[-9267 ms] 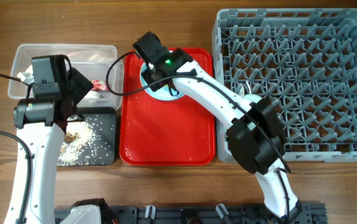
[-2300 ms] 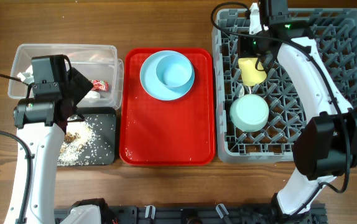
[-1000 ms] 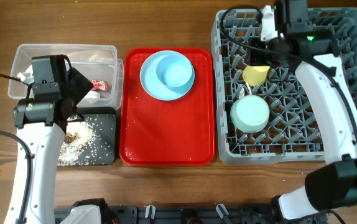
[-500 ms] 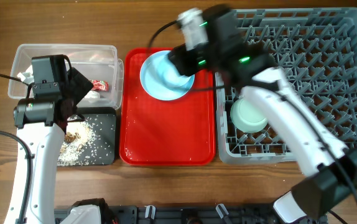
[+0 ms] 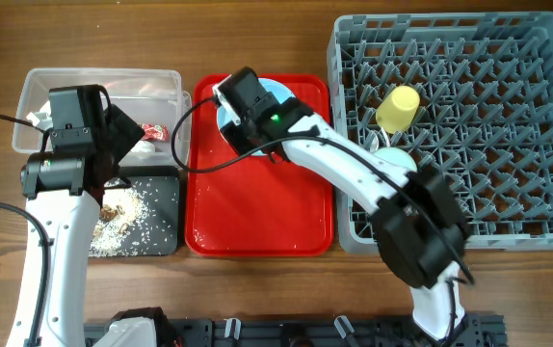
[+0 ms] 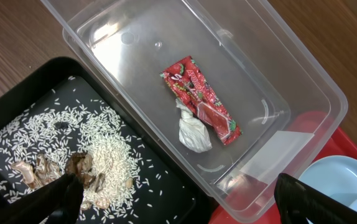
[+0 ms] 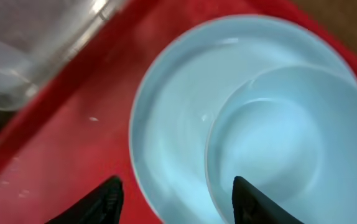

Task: Sort waste into correct bins and load items into the dishwasher rack
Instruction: 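Move the right gripper left onto the light-blue plate rim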

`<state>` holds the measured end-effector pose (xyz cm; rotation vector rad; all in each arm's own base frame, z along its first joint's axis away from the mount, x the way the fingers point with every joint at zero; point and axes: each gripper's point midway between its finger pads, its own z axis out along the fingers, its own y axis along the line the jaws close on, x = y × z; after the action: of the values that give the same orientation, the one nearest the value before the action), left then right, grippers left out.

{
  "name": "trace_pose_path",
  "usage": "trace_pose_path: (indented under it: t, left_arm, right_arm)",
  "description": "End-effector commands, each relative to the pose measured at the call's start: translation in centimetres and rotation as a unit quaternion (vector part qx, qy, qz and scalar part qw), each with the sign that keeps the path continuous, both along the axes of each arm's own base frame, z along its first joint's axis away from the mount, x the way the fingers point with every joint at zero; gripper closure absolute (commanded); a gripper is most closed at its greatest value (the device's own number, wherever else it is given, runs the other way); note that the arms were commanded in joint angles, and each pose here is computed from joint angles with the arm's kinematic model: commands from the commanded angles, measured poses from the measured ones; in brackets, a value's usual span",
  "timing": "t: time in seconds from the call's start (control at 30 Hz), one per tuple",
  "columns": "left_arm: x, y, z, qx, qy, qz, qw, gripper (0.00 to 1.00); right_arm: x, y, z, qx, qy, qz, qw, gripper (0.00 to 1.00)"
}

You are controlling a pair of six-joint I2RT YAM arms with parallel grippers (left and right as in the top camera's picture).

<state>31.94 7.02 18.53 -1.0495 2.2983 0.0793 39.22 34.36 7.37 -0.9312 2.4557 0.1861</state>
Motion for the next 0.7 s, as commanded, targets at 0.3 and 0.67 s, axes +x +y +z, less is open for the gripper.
trace_pose_path:
  t: [0.3, 0.67]
  left_arm:
    - [0.1, 0.3, 0.8, 0.007, -0.008, -0.002, 1.000, 0.00]
    - [0.1, 0.3, 0.8, 0.007, -0.008, -0.002, 1.000, 0.00]
  right_arm:
    - [0.6, -0.8, -2.8, -0.032, 0.007, -0.005, 0.999, 0.64]
    - [2.0, -2.1, -3.2, -0.065, -0.025, -0.027, 0.997, 0.67]
